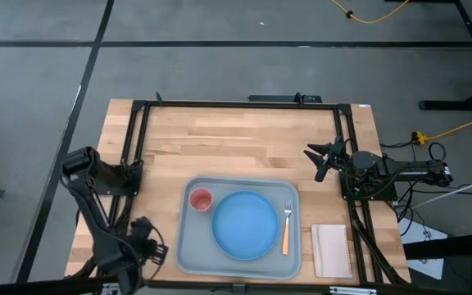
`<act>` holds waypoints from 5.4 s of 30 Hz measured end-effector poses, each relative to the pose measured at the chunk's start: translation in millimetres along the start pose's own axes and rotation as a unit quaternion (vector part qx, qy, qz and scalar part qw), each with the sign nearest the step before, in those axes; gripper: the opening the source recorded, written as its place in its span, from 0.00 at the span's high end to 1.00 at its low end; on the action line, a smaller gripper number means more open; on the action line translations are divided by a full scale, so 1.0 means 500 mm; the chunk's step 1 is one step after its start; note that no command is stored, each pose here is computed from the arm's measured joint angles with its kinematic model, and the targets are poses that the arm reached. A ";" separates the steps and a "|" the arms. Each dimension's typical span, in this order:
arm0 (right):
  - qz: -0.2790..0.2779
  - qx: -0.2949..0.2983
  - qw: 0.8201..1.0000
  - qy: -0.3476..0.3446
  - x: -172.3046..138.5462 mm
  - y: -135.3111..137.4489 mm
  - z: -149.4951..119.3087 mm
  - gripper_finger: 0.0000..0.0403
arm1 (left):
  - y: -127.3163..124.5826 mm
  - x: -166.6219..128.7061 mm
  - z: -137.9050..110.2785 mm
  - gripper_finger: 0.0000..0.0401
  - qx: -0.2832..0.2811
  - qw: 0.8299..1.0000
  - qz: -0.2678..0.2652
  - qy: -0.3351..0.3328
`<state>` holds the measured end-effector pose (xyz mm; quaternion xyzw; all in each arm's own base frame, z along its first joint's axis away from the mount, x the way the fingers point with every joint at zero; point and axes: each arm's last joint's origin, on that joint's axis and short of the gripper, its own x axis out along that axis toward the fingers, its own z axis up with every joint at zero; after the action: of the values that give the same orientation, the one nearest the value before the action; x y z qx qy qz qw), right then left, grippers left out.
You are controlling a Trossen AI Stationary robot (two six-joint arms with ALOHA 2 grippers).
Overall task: Pick and place plate/cup/fork/spoon on tray
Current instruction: Put the black spoon on the gray tray on the left of the blue plate
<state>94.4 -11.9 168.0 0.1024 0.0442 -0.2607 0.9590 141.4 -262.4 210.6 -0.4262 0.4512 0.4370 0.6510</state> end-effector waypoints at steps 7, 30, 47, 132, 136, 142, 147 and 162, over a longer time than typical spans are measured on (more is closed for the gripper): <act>0.000 0.000 1.000 0.000 0.000 0.000 0.000 0.64 | 0.025 -0.030 0.042 0.74 0.016 0.998 0.023 -0.054; -0.001 -0.003 1.000 0.000 0.000 0.000 0.000 0.64 | 0.078 0.099 0.001 0.73 -0.014 0.988 -0.151 0.023; -0.001 -0.004 1.000 0.000 0.000 0.000 0.000 0.64 | 0.074 0.023 0.014 0.73 -0.031 0.977 -0.197 0.077; -0.001 -0.038 0.999 0.001 0.000 0.000 0.000 0.64 | -0.009 0.019 0.069 0.62 -0.043 0.999 -0.001 -0.001; -0.001 -0.029 1.000 0.001 0.000 0.000 0.000 0.64 | -0.009 0.019 0.069 0.62 -0.028 1.000 -0.005 -0.004; -0.001 -0.028 1.000 0.001 0.000 0.000 0.000 0.64 | -0.018 0.022 0.078 0.62 -0.040 0.999 -0.007 -0.011; -0.001 -0.029 1.000 0.001 0.000 0.000 0.000 0.64 | -0.022 0.026 0.087 0.62 -0.040 0.999 0.023 0.005; -0.001 -0.030 1.000 0.001 0.000 0.000 0.000 0.64 | -0.011 0.046 0.076 0.62 -0.073 0.994 0.078 -0.014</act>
<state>94.5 -12.0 167.8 0.0733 0.0531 -0.2604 0.9612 159.5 -223.3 198.0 -0.4295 0.4409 0.5243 0.5884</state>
